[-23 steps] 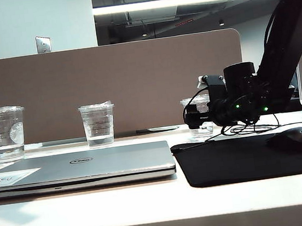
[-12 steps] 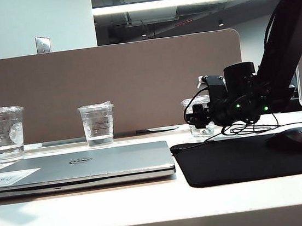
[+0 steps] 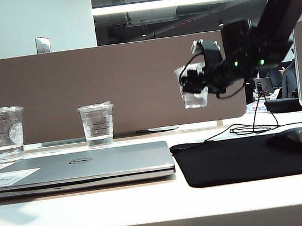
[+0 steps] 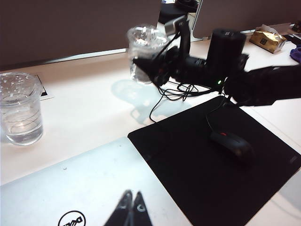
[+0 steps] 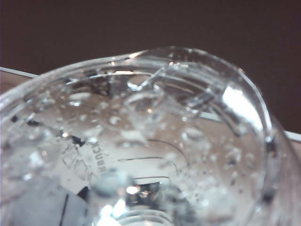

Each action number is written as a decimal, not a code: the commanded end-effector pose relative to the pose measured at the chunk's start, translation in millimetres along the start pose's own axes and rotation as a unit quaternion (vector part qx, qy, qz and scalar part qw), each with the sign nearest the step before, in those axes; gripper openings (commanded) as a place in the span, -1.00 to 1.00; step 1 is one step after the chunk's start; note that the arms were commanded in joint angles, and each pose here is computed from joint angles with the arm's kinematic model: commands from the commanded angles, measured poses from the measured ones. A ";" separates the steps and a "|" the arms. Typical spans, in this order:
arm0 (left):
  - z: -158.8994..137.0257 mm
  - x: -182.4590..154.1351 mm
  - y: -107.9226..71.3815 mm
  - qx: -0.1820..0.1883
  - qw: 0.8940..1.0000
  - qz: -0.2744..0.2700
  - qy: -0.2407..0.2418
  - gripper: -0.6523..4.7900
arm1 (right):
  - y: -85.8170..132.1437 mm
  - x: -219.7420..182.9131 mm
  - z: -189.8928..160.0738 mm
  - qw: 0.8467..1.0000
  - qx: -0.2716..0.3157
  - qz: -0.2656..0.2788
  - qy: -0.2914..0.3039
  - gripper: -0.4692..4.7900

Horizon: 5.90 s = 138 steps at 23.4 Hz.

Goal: Pick up the coffee cup on the right and place it on the right side of the laptop.

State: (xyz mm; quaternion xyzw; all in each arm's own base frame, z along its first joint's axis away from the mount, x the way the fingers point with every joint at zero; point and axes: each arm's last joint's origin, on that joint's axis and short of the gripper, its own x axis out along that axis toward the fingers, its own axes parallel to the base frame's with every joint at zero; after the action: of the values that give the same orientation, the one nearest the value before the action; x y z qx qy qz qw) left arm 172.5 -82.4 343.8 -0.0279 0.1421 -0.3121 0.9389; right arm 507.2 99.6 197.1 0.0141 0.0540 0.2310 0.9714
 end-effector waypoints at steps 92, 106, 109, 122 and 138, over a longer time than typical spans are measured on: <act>2.8 -1.2 -0.5 0.003 1.000 -0.002 -0.007 -0.78 | 90.6 -206.1 -109.4 0.996 0.009 0.070 0.053 1.00; 2.8 -1.2 -0.5 0.003 1.000 -0.002 -0.007 -0.78 | 100.7 -267.0 -102.2 0.999 0.005 0.039 0.037 -0.45; 2.8 -1.2 -0.5 0.003 1.000 -0.002 -0.007 -0.78 | 102.7 -281.3 -94.2 1.000 -0.002 0.024 0.012 -0.85; 2.8 -1.2 -0.5 0.003 1.000 -0.002 -0.007 -0.78 | 106.3 -313.4 -66.9 0.999 -0.002 -0.035 0.026 -0.85; 2.8 -1.2 -0.5 0.003 1.000 -0.002 -0.007 -0.78 | 111.7 -360.7 -55.2 0.993 -0.026 -0.103 0.056 -0.85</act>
State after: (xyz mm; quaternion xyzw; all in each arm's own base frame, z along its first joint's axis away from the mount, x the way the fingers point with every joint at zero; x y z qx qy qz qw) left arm 172.4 -82.3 343.2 -0.0276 0.1451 -0.3117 0.9386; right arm 132.7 38.2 182.7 -0.0259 0.1016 0.1415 0.9844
